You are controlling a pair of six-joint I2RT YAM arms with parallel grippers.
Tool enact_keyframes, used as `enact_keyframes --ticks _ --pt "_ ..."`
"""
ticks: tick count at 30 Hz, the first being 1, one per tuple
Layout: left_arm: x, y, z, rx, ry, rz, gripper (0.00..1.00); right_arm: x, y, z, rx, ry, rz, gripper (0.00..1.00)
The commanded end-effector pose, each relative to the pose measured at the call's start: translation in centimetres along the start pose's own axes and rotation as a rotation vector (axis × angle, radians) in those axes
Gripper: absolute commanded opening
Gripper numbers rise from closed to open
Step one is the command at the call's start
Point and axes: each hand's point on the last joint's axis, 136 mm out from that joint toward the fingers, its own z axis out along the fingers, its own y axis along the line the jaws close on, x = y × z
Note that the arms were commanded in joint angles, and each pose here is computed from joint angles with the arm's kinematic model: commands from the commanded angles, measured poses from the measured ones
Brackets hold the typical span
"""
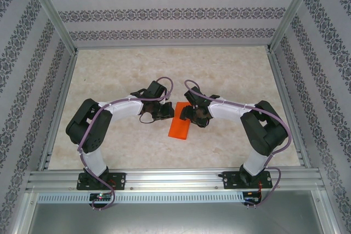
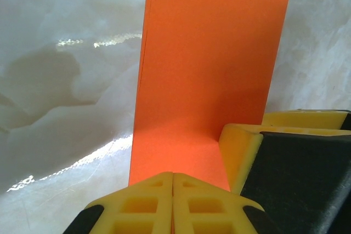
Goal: Fold a paper plane with a square sheet of paper (pick it up from the middle)
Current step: Hold the square sheet of paper at the center of the table.
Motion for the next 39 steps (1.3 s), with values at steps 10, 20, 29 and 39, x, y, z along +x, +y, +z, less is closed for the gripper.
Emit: enact_keyframes --ticks 10,20,29,39 --pt "-0.4 -1.5 0.7 0.057 0.017 0.018 0.09 1.9 -3.1 3.3 0.112 0.079 -0.01 0.73" --pt "-0.3 -1.8 2.3 0.072 0.054 0.013 0.09 2.2 -3.2 3.7 0.119 0.086 -0.015 0.73" --pt "0.3 -0.5 4.0 0.044 0.086 -0.006 0.09 2.6 -3.1 4.0 0.124 0.095 -0.02 0.73" --pt "1.7 2.5 4.8 -0.073 0.113 -0.018 0.05 0.6 -0.9 1.5 0.053 0.021 -0.035 0.75"
